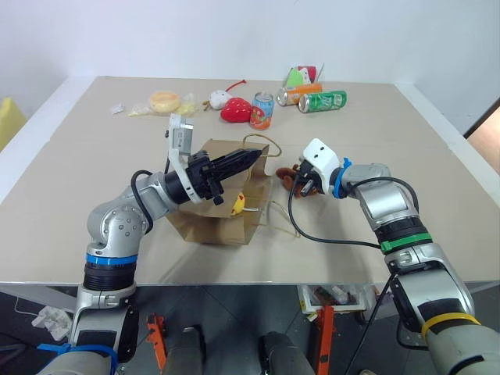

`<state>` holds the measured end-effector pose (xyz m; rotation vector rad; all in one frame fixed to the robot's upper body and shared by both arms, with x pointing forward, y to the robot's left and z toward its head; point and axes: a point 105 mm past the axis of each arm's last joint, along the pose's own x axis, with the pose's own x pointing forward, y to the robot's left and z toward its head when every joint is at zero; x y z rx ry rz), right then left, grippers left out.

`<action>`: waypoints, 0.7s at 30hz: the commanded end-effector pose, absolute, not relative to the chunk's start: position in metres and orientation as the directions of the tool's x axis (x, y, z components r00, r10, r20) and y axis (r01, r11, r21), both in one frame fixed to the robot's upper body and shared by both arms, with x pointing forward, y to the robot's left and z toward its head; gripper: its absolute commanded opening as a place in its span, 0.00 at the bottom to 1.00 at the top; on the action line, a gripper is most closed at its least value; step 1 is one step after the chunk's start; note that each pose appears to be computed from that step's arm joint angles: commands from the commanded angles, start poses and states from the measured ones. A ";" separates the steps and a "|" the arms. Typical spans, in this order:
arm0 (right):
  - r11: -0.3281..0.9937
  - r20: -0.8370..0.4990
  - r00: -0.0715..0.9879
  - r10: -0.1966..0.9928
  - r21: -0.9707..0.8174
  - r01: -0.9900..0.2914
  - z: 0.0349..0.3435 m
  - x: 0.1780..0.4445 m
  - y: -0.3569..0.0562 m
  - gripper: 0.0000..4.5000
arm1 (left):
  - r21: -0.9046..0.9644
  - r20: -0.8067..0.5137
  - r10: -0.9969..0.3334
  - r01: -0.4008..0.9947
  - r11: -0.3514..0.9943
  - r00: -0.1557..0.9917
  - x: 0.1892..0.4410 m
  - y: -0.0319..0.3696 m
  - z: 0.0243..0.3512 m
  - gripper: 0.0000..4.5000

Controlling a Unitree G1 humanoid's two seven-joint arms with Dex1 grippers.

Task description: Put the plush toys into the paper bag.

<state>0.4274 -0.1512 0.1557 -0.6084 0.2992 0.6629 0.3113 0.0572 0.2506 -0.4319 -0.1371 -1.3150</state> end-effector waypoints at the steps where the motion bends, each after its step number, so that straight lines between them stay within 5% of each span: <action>1: 0.700 -0.377 0.814 0.441 -0.424 -0.575 0.176 0.432 -0.172 0.01 | -0.189 0.364 -0.900 0.965 0.182 0.241 0.306 0.060 0.260 0.00; 7: 0.664 -0.188 0.723 0.665 -0.296 -0.687 0.236 0.398 -0.169 0.01 | -0.202 0.375 -0.894 0.962 0.182 0.248 0.307 0.063 0.262 0.00; 11: 0.526 -0.256 0.616 0.745 -0.343 -0.779 0.232 0.366 -0.166 0.01 | -0.201 0.371 -0.895 0.962 0.185 0.249 0.308 0.064 0.262 0.00; 21: 0.315 -0.323 0.448 0.833 -0.388 -0.866 0.220 0.341 -0.098 0.01 | -0.200 0.368 -0.896 0.962 0.183 0.247 0.308 0.062 0.262 0.00</action>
